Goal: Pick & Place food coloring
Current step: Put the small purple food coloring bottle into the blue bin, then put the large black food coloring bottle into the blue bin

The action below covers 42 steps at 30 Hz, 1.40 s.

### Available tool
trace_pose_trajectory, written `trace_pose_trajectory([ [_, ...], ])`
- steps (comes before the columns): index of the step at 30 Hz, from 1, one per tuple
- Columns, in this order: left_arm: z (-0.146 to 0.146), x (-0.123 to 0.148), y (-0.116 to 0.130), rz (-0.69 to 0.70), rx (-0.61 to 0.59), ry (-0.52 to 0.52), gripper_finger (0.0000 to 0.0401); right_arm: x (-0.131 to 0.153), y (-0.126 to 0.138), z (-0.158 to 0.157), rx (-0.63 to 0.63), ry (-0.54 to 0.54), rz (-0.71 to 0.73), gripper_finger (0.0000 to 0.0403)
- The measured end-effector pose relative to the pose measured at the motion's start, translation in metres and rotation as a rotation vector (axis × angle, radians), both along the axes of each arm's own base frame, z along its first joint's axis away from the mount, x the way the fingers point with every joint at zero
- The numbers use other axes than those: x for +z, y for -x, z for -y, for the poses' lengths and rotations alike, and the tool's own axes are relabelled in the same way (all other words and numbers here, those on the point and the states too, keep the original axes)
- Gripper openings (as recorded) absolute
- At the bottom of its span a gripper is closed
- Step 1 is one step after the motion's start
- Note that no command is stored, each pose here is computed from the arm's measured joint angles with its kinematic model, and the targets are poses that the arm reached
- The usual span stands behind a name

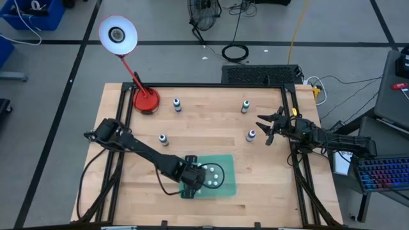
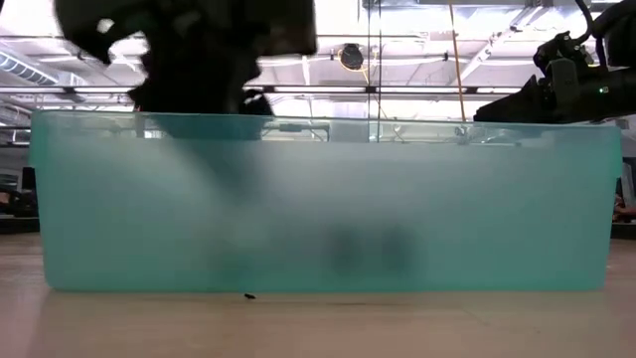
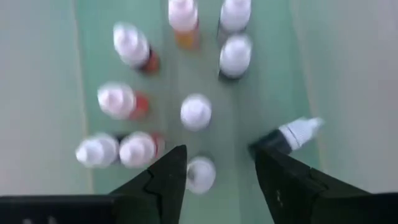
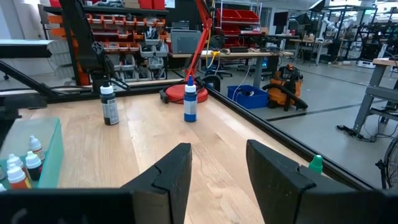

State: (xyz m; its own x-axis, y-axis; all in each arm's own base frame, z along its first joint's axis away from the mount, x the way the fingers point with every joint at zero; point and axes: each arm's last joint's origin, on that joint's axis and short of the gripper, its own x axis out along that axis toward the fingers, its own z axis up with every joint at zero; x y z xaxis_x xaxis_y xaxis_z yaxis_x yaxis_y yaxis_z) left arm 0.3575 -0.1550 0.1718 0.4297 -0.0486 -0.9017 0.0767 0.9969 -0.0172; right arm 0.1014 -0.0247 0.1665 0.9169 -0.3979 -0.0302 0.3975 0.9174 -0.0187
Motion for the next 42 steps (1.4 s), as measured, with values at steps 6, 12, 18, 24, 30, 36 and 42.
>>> trace_pose_trajectory([
  [6, -0.007, 0.026, 0.003, -0.008, 0.009, -0.054, 0.0196, 0.0, 0.0, 0.0, 0.0, 0.0, 0.0, 0.0141],
  [12, -0.021, 0.058, 0.021, -0.035, 0.109, -0.069, 0.0197, 0.0, 0.0, 0.0, 0.0, 0.0, -0.004, 0.0141],
  [18, -0.052, 0.097, 0.072, -0.157, 0.414, -0.221, 0.0198, 0.0, 0.0, 0.0, 0.0, 0.0, -0.003, 0.0141],
  [24, -0.084, 0.119, 0.105, -0.219, 0.703, -0.062, 0.0198, 0.0, 0.0, 0.0, 0.0, -0.001, -0.003, 0.0141],
  [30, -0.119, 0.105, 0.113, -0.286, 0.817, 0.004, 0.0198, 0.0, 0.0, 0.0, 0.0, 0.0, -0.003, 0.0141],
  [36, -0.156, 0.077, 0.117, -0.387, 0.865, 0.01, 0.0198, 0.0, 0.0, 0.0, 0.0, 0.0, -0.003, 0.0141],
  [42, -0.173, 0.066, 0.113, -0.34, 0.833, 0.031, 0.0198, 0.0, 0.0, 0.0, 0.0, 0.0, -0.003, 0.0141],
])
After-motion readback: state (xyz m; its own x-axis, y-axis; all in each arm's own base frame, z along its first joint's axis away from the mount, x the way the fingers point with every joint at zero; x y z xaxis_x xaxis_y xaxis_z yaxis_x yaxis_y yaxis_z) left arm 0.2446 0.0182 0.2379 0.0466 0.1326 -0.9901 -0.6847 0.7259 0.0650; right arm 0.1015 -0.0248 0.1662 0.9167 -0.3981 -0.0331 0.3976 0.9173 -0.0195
